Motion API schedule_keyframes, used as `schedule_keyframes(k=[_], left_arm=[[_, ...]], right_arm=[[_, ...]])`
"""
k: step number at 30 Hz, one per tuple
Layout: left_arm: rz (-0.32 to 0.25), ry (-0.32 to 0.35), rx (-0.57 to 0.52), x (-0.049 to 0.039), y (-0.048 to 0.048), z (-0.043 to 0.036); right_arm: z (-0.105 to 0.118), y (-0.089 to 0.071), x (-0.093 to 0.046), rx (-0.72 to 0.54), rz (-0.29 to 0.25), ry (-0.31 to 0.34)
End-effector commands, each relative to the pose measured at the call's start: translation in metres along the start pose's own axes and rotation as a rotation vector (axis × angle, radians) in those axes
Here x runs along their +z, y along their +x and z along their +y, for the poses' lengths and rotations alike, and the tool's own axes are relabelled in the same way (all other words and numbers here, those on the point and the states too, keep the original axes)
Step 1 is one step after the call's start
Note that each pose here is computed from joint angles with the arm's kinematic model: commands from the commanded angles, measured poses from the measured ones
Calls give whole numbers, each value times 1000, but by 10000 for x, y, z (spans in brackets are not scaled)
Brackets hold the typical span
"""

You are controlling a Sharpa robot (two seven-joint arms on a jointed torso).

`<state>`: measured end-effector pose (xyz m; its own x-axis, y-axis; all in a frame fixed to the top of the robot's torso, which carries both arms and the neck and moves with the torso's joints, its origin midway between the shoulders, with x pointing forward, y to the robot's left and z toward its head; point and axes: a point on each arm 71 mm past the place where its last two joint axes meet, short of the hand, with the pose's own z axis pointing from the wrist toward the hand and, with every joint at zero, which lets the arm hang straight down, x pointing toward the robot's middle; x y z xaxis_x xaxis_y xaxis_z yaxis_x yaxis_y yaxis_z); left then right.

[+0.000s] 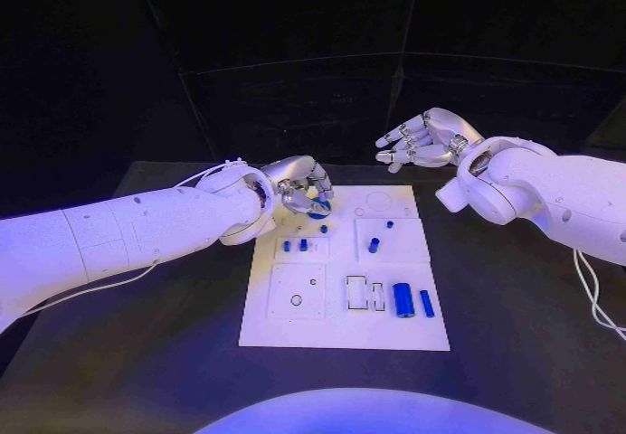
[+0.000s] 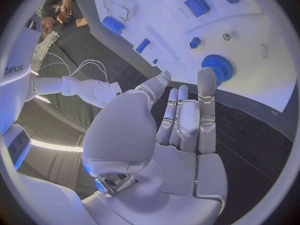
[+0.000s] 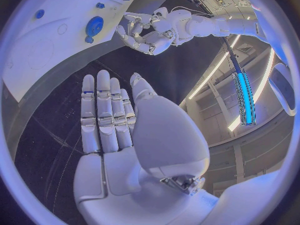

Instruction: Assemble the parts on the task board

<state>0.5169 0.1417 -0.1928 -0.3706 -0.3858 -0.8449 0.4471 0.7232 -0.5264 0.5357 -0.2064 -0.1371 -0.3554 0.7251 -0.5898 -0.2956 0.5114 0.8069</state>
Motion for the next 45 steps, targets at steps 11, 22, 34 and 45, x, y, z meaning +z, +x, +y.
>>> schedule_keyframes(k=[11, 22, 34, 45], left_arm=[[130, 75, 284, 169, 183, -53], [197, 30, 330, 236, 284, 5], [230, 12, 336, 265, 370, 37], [247, -1, 340, 282, 395, 51]], right_arm=[[29, 15, 16, 1, 7, -16], [36, 26, 24, 1, 8, -18], [41, 33, 29, 2, 8, -20], [46, 41, 35, 2, 10, -22]])
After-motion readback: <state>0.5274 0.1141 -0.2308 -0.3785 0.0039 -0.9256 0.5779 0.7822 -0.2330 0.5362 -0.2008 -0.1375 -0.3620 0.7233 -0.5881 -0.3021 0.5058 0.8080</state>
